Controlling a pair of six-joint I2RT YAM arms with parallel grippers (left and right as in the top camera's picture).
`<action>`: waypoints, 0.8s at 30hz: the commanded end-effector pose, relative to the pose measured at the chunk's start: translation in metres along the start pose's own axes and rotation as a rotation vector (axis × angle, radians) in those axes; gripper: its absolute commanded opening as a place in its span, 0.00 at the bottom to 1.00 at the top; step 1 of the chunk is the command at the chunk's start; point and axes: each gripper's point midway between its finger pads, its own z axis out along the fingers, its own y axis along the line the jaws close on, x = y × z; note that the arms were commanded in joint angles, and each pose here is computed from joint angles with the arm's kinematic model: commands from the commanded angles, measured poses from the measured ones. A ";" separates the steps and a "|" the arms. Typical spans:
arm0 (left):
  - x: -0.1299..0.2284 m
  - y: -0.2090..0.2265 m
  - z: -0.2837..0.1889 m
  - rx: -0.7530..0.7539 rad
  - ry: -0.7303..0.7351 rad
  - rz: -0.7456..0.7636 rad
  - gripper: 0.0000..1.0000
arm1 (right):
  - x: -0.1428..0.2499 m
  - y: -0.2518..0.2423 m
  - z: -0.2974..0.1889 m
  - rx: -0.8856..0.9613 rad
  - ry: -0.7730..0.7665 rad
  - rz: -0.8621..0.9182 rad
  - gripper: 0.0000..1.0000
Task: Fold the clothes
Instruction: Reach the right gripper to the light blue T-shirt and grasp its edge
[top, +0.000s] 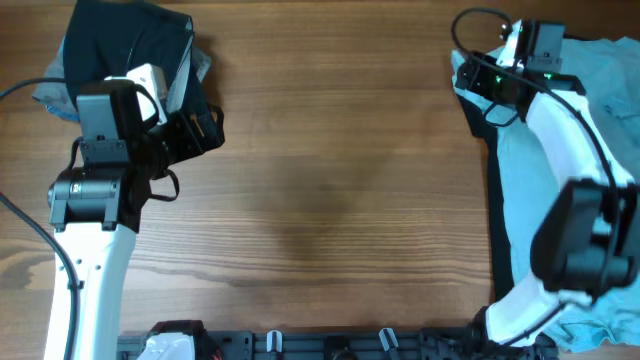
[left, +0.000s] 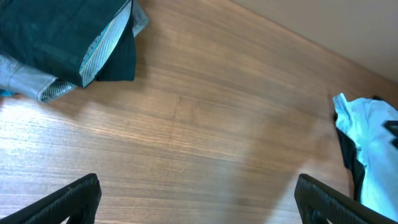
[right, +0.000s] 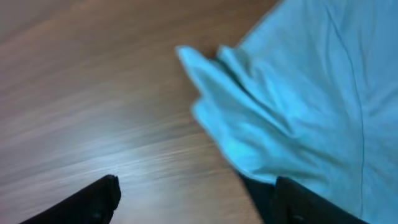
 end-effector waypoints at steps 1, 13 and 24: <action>-0.003 -0.006 -0.003 0.020 -0.005 0.011 1.00 | 0.014 -0.007 0.036 -0.003 0.051 -0.016 0.82; -0.002 -0.005 -0.001 0.017 0.002 0.010 1.00 | -0.003 -0.033 0.067 0.119 -0.055 -0.111 0.54; 0.005 0.002 0.019 -0.005 0.061 -0.004 1.00 | -0.005 -0.028 0.069 0.094 -0.057 -0.140 0.05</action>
